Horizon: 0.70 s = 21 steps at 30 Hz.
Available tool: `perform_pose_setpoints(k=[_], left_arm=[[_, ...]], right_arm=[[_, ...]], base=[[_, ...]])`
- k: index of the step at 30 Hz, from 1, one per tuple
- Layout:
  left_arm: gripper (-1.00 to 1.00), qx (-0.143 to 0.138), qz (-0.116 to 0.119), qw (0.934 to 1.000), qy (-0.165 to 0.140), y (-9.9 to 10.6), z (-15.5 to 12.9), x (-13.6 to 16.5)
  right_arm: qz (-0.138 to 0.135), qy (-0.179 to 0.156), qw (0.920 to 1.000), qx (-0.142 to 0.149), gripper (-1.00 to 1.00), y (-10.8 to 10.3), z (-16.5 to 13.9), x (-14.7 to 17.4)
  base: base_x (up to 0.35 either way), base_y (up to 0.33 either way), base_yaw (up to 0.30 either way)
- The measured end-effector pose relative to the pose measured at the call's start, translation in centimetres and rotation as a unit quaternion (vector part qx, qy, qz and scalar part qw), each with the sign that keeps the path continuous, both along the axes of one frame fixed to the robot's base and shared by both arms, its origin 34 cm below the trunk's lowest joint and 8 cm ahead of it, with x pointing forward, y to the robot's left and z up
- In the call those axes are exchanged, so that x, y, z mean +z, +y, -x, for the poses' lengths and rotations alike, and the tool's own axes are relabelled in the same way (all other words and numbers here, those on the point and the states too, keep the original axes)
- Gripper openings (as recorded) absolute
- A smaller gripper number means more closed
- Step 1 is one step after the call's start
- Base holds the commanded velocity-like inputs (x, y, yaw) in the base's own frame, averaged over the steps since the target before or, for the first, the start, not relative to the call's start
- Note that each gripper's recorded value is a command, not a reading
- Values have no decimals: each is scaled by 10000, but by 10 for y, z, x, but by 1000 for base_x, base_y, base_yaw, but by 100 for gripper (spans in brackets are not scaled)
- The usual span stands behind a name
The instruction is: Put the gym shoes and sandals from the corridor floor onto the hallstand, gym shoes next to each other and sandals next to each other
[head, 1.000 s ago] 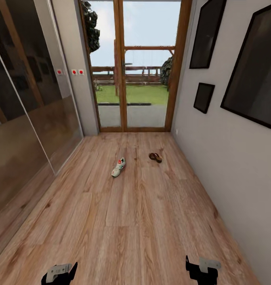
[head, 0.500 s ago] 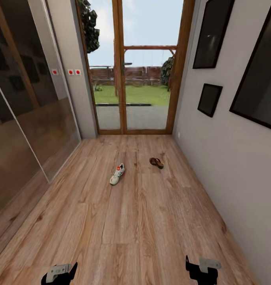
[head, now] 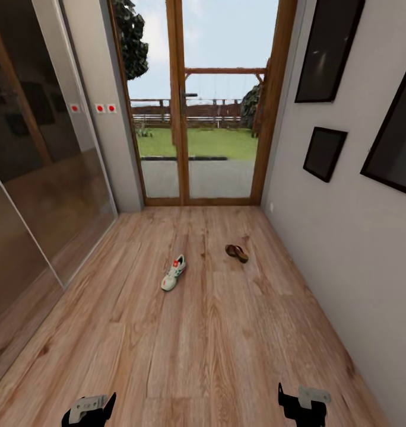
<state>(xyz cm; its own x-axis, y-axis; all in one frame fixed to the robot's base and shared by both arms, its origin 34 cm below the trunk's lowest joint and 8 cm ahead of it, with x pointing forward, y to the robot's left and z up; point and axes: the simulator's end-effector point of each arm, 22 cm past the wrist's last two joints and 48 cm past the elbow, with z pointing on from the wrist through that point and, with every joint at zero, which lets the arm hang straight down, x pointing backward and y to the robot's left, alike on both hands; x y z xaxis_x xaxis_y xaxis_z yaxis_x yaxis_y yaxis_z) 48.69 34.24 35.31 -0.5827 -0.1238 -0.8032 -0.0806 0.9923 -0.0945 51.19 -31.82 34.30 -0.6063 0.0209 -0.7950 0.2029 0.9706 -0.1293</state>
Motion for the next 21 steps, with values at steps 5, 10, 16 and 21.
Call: perform_pose_setpoints(k=[5,10,16,21], left_arm=[[100,0,1,10000,0,0,0,0],[100,0,-2,10000,0,0,0,0],[100,0,1,10000,1,0,0,0],[100,0,2,10000,1,0,0,0]], right_arm=[[-3,0,10000,-3,100,0,0,0],[-7,-1,10000,-4,100,1,0,0],[-6,-6,10000,-5,100,1,0,0],[1,-8,10000,-11,100,0,0,0]], base=[[338,-40,0],[326,-94,61],[306,-124,123],[292,-142,21]])
